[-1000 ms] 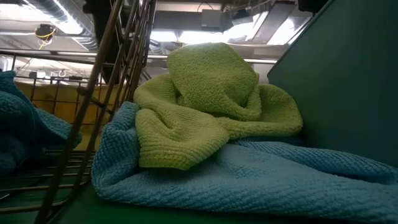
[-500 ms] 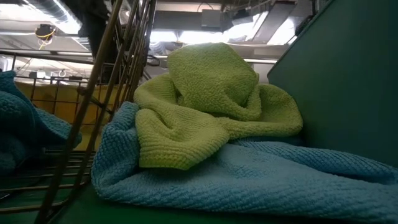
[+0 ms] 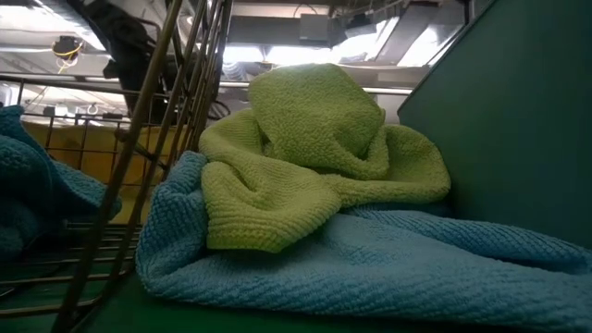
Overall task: Sort microfiber towel by color & place in baskets
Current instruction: Put the blue microfiber cloth into the wire basket
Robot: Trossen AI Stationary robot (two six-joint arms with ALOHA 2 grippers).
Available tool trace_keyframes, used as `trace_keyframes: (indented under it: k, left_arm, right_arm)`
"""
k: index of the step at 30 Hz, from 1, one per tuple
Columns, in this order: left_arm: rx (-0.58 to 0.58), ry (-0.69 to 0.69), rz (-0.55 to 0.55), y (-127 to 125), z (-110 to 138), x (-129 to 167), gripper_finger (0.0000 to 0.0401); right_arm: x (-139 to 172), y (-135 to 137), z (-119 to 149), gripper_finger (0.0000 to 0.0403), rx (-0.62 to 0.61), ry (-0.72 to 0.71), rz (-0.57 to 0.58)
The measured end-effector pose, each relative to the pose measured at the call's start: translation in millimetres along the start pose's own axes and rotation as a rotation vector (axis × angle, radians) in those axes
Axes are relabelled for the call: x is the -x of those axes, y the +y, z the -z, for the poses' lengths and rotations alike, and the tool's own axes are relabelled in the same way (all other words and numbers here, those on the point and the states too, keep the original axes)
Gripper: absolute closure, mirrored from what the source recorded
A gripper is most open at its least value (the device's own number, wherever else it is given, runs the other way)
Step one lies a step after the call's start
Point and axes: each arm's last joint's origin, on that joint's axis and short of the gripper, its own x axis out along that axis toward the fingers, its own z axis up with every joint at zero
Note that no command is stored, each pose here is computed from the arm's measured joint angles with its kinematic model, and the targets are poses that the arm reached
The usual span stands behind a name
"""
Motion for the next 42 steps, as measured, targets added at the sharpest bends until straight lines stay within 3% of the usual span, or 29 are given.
trace_keyframes:
  k: [8,11,19,23,30,42]
  left_arm:
    - [0.000,-0.001,0.049,-1.2,8.1,-7.5,0.0254]
    - [0.001,-0.009,0.053,-1.3,8.9,-8.9,0.0282]
    - [0.029,-0.015,0.106,-3.1,5.6,-7.0,0.0391]
    - [0.049,-0.041,0.134,-4.9,-3.1,-1.5,0.0396]
    - [0.033,-0.101,0.150,-10.9,-28.5,20.0,0.0399]
    - [-0.038,-0.198,0.102,-9.6,-74.7,77.8,0.0400]
  right_arm:
    - [48.4,6.6,-13.4,0.0185,0.071,-0.063,0.012]
    - [66.5,8.2,-16.0,0.0185,0.088,-0.088,0.032]
    - [105.8,4.9,-11.7,0.0185,0.195,-0.124,0.221]
    - [118.3,-7.9,-3.3,0.0185,0.210,-0.146,0.257]
    - [133.9,-44.9,10.5,0.0185,0.099,-0.164,0.338]
    - [127.6,-97.5,24.2,0.0185,-0.006,-0.143,0.361]
